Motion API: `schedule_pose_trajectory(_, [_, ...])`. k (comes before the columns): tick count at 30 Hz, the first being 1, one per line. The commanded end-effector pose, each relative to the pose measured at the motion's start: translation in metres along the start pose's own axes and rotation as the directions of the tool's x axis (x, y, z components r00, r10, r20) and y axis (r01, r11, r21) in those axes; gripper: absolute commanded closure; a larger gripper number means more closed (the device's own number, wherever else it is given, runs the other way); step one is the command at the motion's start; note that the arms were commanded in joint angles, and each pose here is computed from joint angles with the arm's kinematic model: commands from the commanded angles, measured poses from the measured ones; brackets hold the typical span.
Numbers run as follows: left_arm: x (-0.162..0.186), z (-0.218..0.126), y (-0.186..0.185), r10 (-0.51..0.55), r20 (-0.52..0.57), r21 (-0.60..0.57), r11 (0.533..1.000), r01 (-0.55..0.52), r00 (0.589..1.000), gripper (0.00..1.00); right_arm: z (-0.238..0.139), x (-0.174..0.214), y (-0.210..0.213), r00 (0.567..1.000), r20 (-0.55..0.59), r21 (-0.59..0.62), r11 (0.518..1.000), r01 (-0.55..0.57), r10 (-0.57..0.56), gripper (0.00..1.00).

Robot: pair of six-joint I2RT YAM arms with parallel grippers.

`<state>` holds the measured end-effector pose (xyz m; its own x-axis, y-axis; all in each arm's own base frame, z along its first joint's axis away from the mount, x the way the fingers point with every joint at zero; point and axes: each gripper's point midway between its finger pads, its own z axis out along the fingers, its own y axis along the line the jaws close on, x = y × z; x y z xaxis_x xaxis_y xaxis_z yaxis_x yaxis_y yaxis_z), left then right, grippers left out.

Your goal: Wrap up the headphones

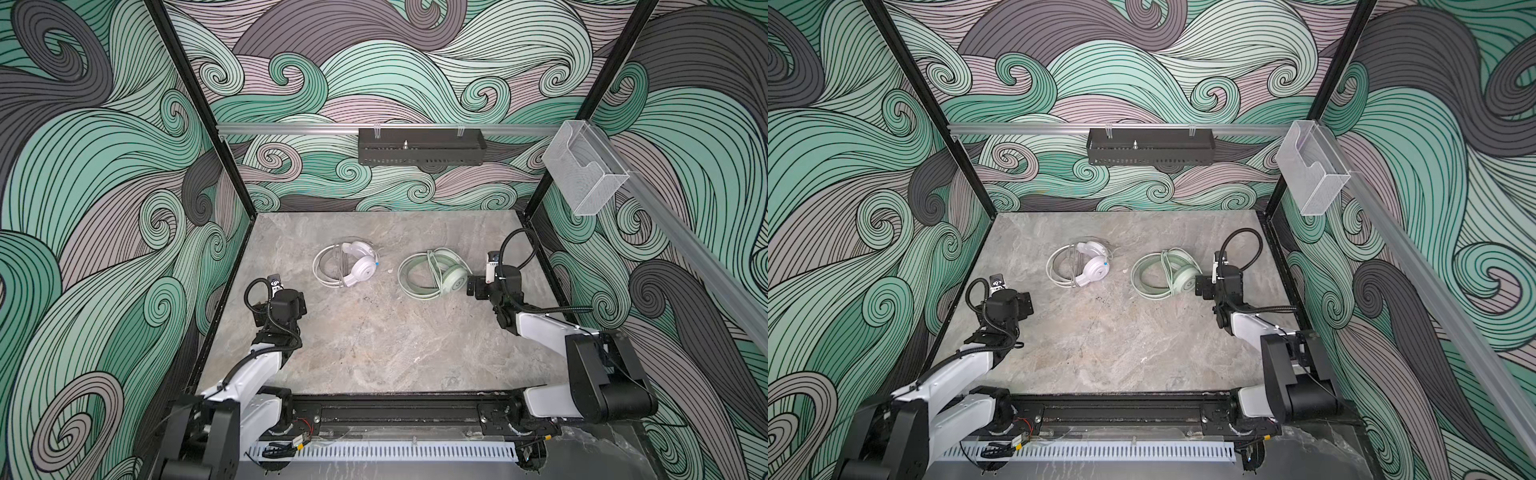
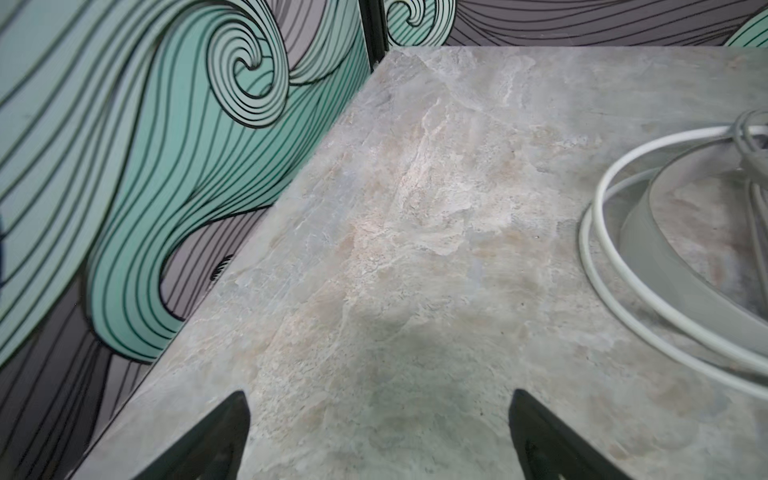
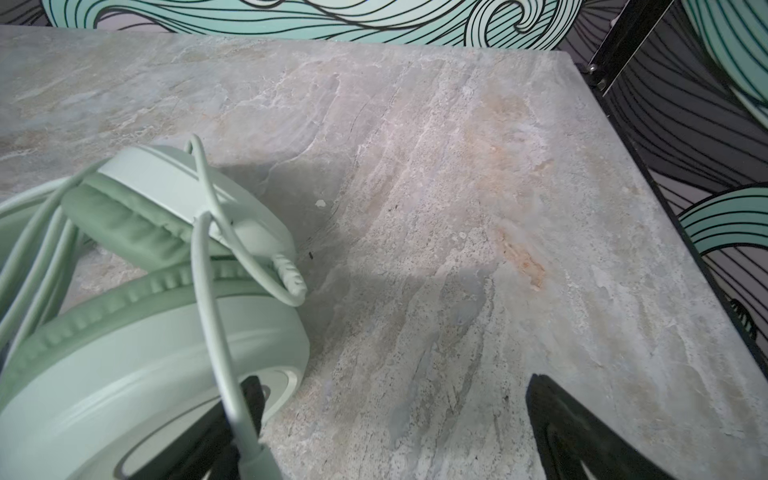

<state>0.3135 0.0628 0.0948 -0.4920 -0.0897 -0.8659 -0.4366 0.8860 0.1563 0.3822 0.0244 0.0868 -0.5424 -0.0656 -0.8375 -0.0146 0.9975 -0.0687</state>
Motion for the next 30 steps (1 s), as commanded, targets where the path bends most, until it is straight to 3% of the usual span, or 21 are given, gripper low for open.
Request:
schedule_pose_trajectory(1, [-0.047,0.019,-0.023,-0.046,0.135,0.096,0.995,0.033,0.990,0.01,0.004,-0.019,-0.004,0.997,0.069,-0.020,0.999,-0.029,0.030,0.01])
schedule_pose_trajectory(7, [-0.033,0.050,-0.045,-0.044,0.107,0.223,0.975,0.019,0.993,0.02,-0.009,-0.021,0.001,0.992,0.127,-0.059,0.998,-0.017,0.025,0.01])
schedule_pose_trajectory(16, [-0.030,0.060,-0.048,-0.030,0.068,0.222,0.975,0.014,0.997,0.01,-0.004,-0.022,0.011,0.992,0.124,-0.128,0.991,0.037,-0.021,0.01])
schedule_pose_trajectory(23, [-0.030,0.060,-0.049,-0.027,0.068,0.225,0.974,0.011,0.997,0.01,-0.009,-0.022,-0.003,0.990,0.139,-0.051,0.999,0.017,-0.009,0.01])
schedule_pose_trajectory(30, [-0.031,0.060,-0.049,-0.027,0.068,0.225,0.974,0.011,0.997,0.01,-0.008,-0.024,0.001,0.987,0.158,-0.056,0.997,0.051,-0.042,0.01])
